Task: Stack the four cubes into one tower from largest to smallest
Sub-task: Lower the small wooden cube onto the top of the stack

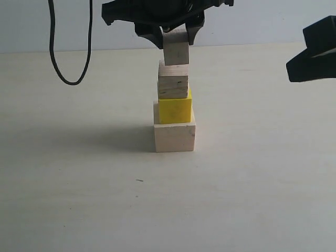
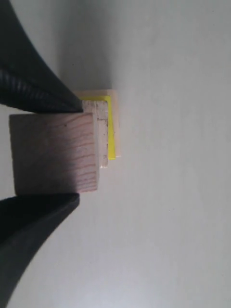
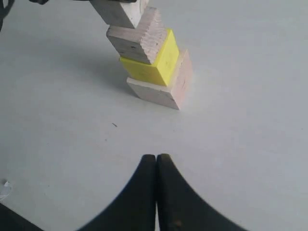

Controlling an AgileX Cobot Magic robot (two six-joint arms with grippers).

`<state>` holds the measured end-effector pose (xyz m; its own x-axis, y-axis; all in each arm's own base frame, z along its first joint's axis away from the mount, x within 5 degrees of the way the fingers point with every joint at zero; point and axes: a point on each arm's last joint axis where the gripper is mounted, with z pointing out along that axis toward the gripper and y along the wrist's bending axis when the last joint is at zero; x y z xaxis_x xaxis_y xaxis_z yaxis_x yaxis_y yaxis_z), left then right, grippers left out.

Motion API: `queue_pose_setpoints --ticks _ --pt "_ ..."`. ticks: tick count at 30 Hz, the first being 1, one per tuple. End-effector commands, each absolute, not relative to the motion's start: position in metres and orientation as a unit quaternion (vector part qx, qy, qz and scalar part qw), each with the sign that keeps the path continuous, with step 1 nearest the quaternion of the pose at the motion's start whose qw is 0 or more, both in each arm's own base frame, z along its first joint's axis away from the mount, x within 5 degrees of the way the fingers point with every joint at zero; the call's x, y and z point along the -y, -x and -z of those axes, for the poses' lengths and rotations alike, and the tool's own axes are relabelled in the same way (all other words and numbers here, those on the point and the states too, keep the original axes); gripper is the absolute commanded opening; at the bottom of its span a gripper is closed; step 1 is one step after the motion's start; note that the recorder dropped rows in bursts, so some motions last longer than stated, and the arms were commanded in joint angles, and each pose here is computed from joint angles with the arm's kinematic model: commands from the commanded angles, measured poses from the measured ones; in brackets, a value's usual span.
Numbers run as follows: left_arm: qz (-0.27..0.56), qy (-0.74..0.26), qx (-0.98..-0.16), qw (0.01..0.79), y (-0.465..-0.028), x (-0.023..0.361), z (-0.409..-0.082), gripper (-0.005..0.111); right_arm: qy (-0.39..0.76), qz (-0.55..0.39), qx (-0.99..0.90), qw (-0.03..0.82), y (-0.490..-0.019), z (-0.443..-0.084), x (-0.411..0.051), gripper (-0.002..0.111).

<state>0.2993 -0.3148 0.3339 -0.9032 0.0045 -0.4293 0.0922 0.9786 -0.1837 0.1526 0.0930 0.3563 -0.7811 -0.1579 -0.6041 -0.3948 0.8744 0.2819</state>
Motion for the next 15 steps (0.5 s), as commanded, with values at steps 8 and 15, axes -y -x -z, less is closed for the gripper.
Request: queue_pose_setpoints --ticks 8,15 --pt "0.099 -0.04 -0.968 0.228 -0.2983 0.3144 -0.3381 0.0 0.15 -0.203 -0.92 0.299 -0.1516 -0.3578 -0.0928 0.0" --pt "0.095 -0.042 -0.967 0.231 -0.2989 0.3138 -0.3378 0.0 0.15 -0.203 -0.92 0.299 -0.1516 -0.3578 -0.0928 0.0"
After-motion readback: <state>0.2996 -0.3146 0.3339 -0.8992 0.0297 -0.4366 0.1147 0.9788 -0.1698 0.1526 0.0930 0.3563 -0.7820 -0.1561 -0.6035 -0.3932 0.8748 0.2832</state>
